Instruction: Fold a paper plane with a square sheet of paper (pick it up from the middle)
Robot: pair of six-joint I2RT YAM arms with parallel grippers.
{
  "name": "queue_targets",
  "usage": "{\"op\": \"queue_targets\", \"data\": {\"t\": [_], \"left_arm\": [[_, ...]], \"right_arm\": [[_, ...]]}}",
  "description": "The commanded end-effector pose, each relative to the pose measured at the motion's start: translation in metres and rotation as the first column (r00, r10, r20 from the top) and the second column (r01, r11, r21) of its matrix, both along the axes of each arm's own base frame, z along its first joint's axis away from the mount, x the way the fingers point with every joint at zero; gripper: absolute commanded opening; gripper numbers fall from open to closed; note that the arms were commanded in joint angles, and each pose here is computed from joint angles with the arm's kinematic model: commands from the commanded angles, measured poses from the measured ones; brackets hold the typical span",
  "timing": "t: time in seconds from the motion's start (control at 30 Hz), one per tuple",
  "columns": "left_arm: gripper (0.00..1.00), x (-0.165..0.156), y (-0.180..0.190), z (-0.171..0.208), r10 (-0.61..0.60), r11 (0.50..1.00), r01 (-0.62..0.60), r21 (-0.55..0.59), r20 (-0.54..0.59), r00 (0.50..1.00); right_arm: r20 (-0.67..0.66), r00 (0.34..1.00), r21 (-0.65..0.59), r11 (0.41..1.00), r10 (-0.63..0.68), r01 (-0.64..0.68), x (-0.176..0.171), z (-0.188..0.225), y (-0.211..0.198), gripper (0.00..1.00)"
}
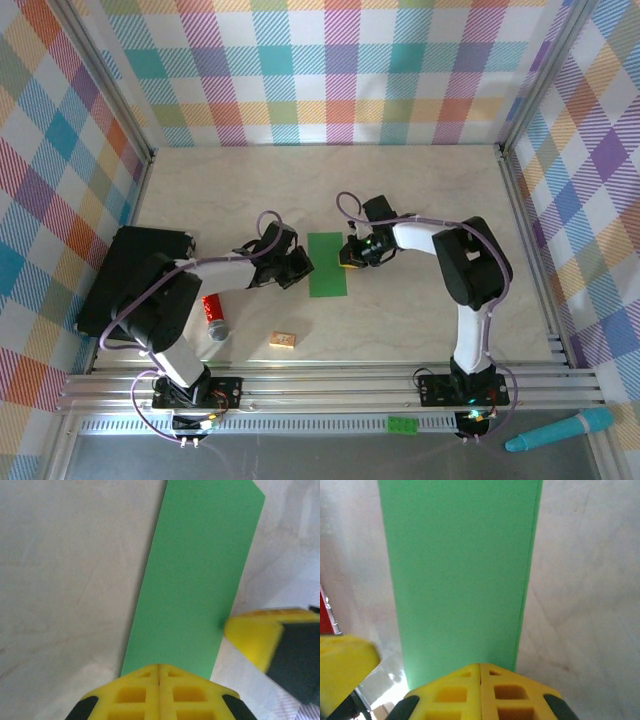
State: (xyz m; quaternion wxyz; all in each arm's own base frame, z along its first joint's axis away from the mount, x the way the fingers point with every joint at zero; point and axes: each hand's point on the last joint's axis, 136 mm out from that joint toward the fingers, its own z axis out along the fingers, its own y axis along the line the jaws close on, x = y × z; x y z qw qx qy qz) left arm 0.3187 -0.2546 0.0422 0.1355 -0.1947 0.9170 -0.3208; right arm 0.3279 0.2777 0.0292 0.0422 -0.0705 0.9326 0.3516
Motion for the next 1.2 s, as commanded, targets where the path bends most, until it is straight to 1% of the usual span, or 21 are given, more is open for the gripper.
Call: {"op": "queue_targets", "data": {"t": [0.0,0.1,0.23,0.37,0.5,0.63,0.77,0.87,0.97,1.07,1.17], "left_arm": [[0.07,0.020,-0.010,0.013,-0.025,0.998,0.028,-0.049,0.053,0.998],[0.09,0.031,-0.016,0.015,-0.043,0.997,0.048,-0.067,0.070,0.997],[0.09,0.042,-0.017,0.015,-0.052,0.997,0.057,-0.060,0.081,0.995],[0.09,0.052,-0.006,0.010,-0.033,0.999,0.036,-0.036,0.073,0.997],[0.08,0.055,-0.015,0.004,-0.065,0.995,0.069,-0.067,0.053,0.996],[0.08,0.056,-0.014,-0.006,-0.043,0.997,0.045,-0.066,0.031,0.999],[0.06,0.054,-0.004,-0.020,-0.011,1.000,0.011,-0.013,-0.006,1.000],[0.05,0.048,0.002,-0.032,0.014,1.000,-0.014,0.018,-0.044,0.999],[0.05,0.042,0.009,-0.039,0.017,0.998,-0.013,0.056,-0.076,0.997],[0.04,0.035,0.022,-0.050,0.054,0.991,-0.039,0.126,-0.119,0.991],[0.04,0.028,0.027,-0.057,0.065,0.988,-0.042,0.150,-0.151,0.986]], "right_arm": [[0.078,0.996,0.038,0.998,-0.053,0.050,0.008,0.046,-0.001,0.18],[0.071,0.990,0.013,0.993,-0.121,0.120,0.003,0.052,-0.012,0.25],[0.019,0.981,-0.036,0.980,-0.193,0.194,-0.014,0.044,-0.029,0.29],[-0.053,0.965,-0.037,0.966,-0.256,0.255,-0.028,0.040,-0.037,0.32],[-0.135,0.959,0.011,0.968,-0.248,0.251,-0.039,0.034,-0.029,0.34],[-0.173,0.960,0.015,0.974,-0.220,0.226,-0.047,0.028,-0.027,0.34],[-0.188,0.961,0.027,0.977,-0.203,0.212,-0.053,0.026,-0.026,0.34],[-0.186,0.961,0.006,0.978,-0.206,0.210,-0.056,0.021,-0.030,0.34],[-0.199,0.955,-0.003,0.975,-0.218,0.221,-0.059,0.017,-0.032,0.33],[-0.210,0.951,-0.003,0.973,-0.226,0.231,-0.061,0.015,-0.031,0.33],[-0.214,0.951,-0.011,0.974,-0.223,0.226,-0.066,0.013,-0.031,0.33]]}}
